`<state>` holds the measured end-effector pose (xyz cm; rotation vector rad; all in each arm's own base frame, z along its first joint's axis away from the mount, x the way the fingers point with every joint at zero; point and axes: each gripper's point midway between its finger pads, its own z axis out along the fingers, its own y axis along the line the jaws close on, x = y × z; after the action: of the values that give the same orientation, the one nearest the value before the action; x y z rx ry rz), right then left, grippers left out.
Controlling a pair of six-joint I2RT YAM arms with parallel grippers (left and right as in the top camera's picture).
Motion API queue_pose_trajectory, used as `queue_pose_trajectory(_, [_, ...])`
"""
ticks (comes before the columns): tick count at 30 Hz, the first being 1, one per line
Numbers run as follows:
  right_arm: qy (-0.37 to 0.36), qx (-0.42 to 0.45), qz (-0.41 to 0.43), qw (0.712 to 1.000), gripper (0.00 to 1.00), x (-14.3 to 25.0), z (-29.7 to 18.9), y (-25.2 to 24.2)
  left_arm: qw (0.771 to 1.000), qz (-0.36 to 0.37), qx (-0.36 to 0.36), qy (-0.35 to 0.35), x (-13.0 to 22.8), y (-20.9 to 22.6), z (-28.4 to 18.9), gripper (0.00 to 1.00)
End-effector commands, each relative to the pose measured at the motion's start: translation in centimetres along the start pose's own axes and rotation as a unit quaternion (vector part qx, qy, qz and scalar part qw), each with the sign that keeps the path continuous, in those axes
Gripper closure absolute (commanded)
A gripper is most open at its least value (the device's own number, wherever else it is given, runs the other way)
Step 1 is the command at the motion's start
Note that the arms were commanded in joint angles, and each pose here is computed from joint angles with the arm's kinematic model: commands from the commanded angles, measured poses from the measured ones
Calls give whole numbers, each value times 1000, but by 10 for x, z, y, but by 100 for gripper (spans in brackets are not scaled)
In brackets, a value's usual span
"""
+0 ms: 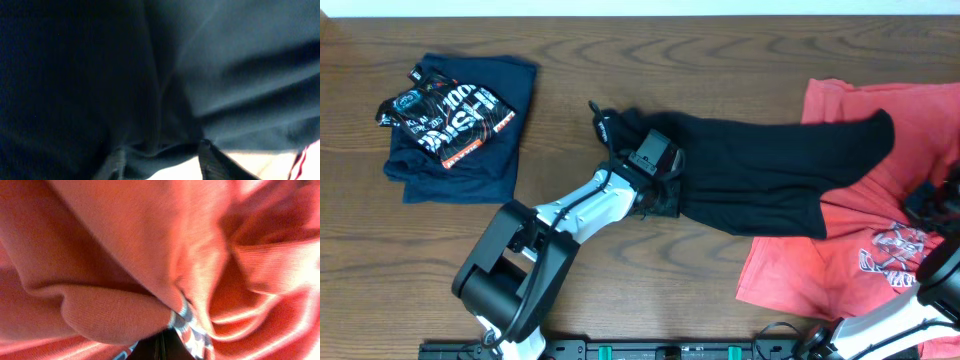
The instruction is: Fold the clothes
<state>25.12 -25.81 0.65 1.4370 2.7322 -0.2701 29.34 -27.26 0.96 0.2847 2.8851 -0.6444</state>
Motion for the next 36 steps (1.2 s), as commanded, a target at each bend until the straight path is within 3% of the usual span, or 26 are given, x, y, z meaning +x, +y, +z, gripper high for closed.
queue_pose_trajectory(1, [-25,5,44,999,99,-28,-16,-17,1000,-20,-13,13,6,11,15,37])
queue_pose_trajectory(5, [-16,-18,48,999,99,-27,-20,-13,1000,-11,2,-19,-10,5,17,30])
queue_pose_trajectory(10, [-12,-30,39,999,99,-25,-21,-3,1000,-7,6,-29,-15,3,16,29])
queue_pose_trajectory(11, [-13,-30,36,999,99,-25,-22,-1,1000,-7,6,-29,-15,3,16,33])
queue_pose_trajectory(15, [-12,-31,24,999,99,-23,-23,5,999,-9,-5,-32,-16,7,16,87])
queue_pose_trajectory(16, [-12,-31,23,999,99,-23,-23,6,999,-10,-19,-37,-17,12,16,94])
queue_pose_trajectory(22, [-12,-32,19,999,99,-23,-23,6,985,-39,-145,-82,-41,86,-15,94])
queue_pose_trajectory(28, [-10,-59,12,998,99,-22,-24,16,963,-121,-183,-158,-82,162,-87,94])
queue_pose_trajectory(32, [-15,-186,-61,981,99,-22,-35,63,958,-157,-136,-198,-99,178,-127,94])
queue_pose_trajectory(34, [-25,-281,-124,951,99,-18,-52,101,965,-158,-90,-191,-98,166,-130,94])
queue_pose_trajectory(36, [-36,-348,-182,919,99,-9,-69,133,968,-163,-88,-170,-88,165,-128,94])
